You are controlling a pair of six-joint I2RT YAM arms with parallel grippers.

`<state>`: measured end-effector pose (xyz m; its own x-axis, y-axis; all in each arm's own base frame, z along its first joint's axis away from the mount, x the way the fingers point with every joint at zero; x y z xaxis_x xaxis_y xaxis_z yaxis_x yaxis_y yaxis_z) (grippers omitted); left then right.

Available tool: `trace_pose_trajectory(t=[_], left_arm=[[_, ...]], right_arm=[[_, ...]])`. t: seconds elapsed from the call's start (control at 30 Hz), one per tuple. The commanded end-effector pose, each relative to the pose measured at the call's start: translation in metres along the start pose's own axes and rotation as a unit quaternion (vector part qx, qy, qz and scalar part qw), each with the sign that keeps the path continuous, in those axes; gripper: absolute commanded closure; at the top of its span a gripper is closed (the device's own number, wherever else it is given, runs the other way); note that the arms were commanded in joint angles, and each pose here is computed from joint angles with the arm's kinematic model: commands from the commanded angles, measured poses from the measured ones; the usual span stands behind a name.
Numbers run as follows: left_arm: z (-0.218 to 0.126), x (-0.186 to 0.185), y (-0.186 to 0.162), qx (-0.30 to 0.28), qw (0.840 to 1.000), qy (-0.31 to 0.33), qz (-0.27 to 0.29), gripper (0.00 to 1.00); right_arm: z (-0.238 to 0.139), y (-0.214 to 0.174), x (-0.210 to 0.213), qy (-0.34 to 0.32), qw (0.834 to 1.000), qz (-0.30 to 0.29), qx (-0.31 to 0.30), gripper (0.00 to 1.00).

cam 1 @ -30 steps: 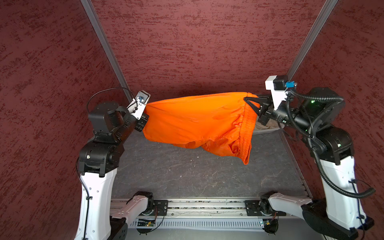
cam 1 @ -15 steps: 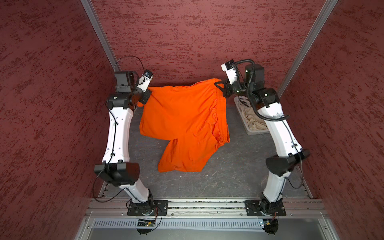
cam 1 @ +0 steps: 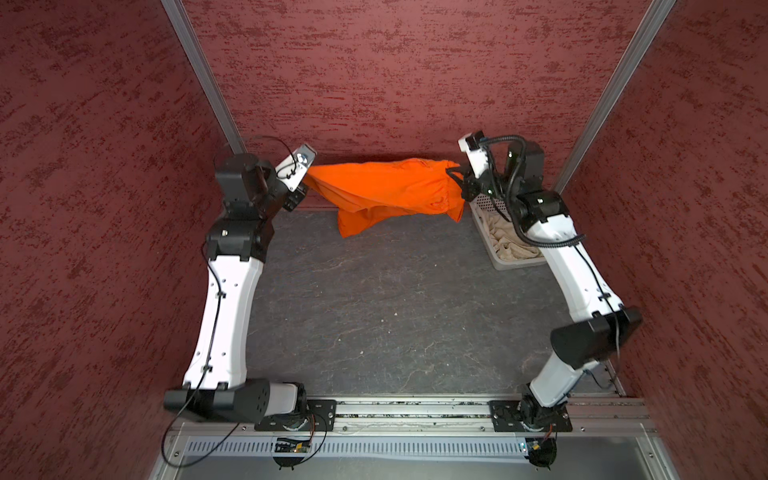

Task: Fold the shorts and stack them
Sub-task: 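Lower the raised orange shorts flat onto the table with both grippers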

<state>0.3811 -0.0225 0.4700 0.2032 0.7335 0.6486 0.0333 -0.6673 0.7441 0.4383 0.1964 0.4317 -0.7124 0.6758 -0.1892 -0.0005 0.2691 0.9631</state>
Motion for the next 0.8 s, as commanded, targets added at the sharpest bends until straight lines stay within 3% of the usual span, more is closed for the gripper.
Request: trace_pose_trajectory(t=[0.0, 0.07, 0.17, 0.3, 0.6, 0.7, 0.77], left_arm=[[0.01, -0.058, -0.059, 0.044, 0.996, -0.061, 0.037, 1.0], [0.011, -0.103, -0.106, 0.101, 0.988, -0.115, 0.035, 1.0], [0.008, -0.164, -0.17, 0.175, 0.965, -0.192, 0.027, 1.0], [0.008, -0.211, -0.216, 0.196, 0.952, -0.231, 0.039, 1.0], [-0.019, -0.27, -0.258, 0.26, 0.893, -0.341, 0.137, 0.97], [-0.037, -0.283, -0.272, 0.281, 0.873, -0.369, 0.154, 0.84], [-0.051, -0.289, -0.278, 0.296, 0.858, -0.388, 0.163, 0.69]], right_arm=[[-0.009, -0.042, 0.025, 0.011, 0.992, -0.121, -0.031, 1.0], [-0.016, -0.091, 0.047, 0.037, 0.988, -0.15, 0.001, 1.0], [-0.018, -0.167, 0.07, 0.065, 0.984, -0.147, 0.075, 1.0], [-0.021, -0.236, 0.099, 0.099, 0.972, -0.138, 0.165, 1.0], [-0.047, -0.28, 0.181, 0.201, 0.94, -0.142, 0.236, 0.99], [-0.063, -0.287, 0.207, 0.231, 0.928, -0.136, 0.258, 0.92], [-0.074, -0.287, 0.222, 0.253, 0.922, -0.119, 0.269, 0.8]])
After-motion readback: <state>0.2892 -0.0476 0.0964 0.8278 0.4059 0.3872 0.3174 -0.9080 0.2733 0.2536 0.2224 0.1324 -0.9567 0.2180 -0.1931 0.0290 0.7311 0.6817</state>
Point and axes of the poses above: each gripper's point midway between its finger pads, its own z axis out along the fingers, its own x axis along the line the jaws close on, y = z × x, the point moved 1 cm from there along -z, back along the fingers, and after that the axes turned 2 degrees about -z, right-handed, at the moved point
